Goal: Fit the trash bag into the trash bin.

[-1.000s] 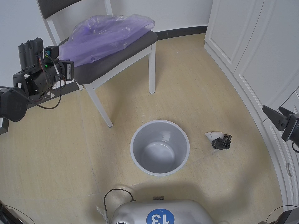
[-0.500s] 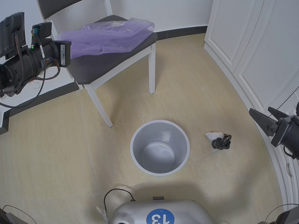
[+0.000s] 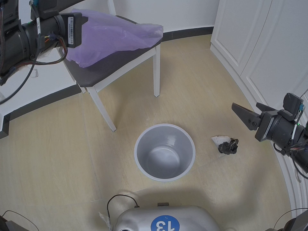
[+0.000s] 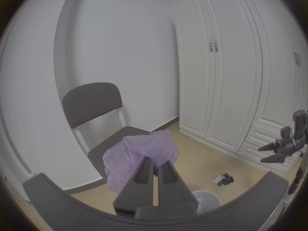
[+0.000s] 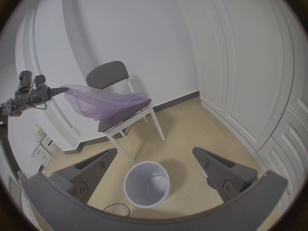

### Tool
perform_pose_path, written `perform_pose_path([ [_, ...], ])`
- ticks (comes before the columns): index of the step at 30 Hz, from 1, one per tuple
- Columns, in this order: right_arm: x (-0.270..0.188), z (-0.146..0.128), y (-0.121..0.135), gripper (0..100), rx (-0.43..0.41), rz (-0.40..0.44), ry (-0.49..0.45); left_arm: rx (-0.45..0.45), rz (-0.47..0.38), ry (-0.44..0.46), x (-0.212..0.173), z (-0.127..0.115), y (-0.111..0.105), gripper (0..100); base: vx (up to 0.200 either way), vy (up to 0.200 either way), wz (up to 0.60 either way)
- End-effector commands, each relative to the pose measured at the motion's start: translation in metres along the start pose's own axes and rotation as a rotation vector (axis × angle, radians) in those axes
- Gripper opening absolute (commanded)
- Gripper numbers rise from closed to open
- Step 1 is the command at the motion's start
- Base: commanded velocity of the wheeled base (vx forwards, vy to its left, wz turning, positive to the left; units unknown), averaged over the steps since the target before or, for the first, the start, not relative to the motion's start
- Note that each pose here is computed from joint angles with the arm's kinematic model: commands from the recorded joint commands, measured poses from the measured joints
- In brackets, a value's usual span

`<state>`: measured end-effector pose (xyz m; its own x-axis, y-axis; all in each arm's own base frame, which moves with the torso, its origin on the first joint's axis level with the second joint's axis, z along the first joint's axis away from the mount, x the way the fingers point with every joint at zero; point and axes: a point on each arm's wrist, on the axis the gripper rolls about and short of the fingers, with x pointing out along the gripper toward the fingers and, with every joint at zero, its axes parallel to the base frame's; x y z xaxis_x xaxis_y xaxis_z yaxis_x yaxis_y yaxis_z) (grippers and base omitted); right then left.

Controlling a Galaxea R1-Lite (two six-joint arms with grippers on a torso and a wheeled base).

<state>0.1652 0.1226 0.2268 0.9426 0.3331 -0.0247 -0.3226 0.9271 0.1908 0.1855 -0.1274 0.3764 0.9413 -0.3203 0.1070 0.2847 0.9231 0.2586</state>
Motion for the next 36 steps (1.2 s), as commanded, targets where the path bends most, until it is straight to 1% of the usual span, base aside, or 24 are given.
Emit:
perform_pose_path([
  [1, 0.011, 0.004, -0.001, 100, 0.001, -0.016, -0.005, 0.000, -0.046, -0.030, -0.019, 0.013, -0.002, 0, 0.000, 0.000, 0.00],
  [4, 0.018, 0.010, -0.007, 100, 0.003, -0.052, -0.019, 0.002, -0.100, -0.027, -0.031, 0.017, -0.007, 0, 0.000, 0.000, 0.00],
  [8, 0.025, 0.008, -0.012, 100, -0.002, -0.083, -0.006, 0.002, -0.130, -0.033, -0.038, 0.021, -0.010, 0, 0.000, 0.000, 0.00],
  [10, 0.028, 0.006, -0.016, 100, -0.006, -0.103, 0.001, 0.015, -0.163, -0.054, -0.048, 0.027, -0.011, 0, 0.000, 0.000, 0.00],
  [13, 0.033, 0.007, -0.022, 100, -0.005, -0.121, -0.001, 0.026, -0.196, -0.059, -0.057, 0.029, -0.012, 0, 0.000, 0.000, 0.00],
  [16, 0.036, 0.008, -0.026, 100, -0.004, -0.108, 0.005, 0.025, -0.218, -0.064, -0.062, 0.029, -0.013, 0, 0.000, 0.000, 0.00],
  [18, 0.040, 0.007, -0.028, 100, -0.004, -0.116, 0.012, 0.022, -0.227, -0.071, -0.065, 0.030, -0.013, 0, 0.000, 0.000, 0.00],
  [23, 0.045, -0.003, -0.030, 100, -0.008, -0.110, 0.053, 0.015, -0.257, -0.087, -0.071, 0.033, -0.015, 0, 0.000, 0.000, 0.00],
  [26, 0.046, -0.012, -0.028, 100, -0.015, -0.090, 0.087, 0.010, -0.279, -0.097, -0.073, 0.035, -0.018, 0, 0.000, 0.000, 0.00],
  [27, 0.046, -0.012, -0.028, 100, -0.015, -0.090, 0.087, 0.010, -0.279, -0.097, -0.073, 0.035, -0.018, 0, 0.000, 0.000, 0.00],
  [29, 0.049, -0.020, -0.024, 100, -0.019, -0.076, 0.117, 0.009, -0.283, -0.099, -0.074, 0.035, -0.019, 0, 0.000, 0.000, 0.00],
  [33, 0.048, -0.025, -0.023, 100, 0.003, -0.073, 0.135, 0.005, -0.294, -0.109, -0.076, 0.037, -0.020, 0, 0.000, 0.000, 0.00],
  [36, 0.046, -0.033, -0.018, 100, 0.007, -0.044, 0.167, -0.002, -0.312, -0.122, -0.080, 0.039, -0.020, 0, 0.000, 0.000, 0.00],
])
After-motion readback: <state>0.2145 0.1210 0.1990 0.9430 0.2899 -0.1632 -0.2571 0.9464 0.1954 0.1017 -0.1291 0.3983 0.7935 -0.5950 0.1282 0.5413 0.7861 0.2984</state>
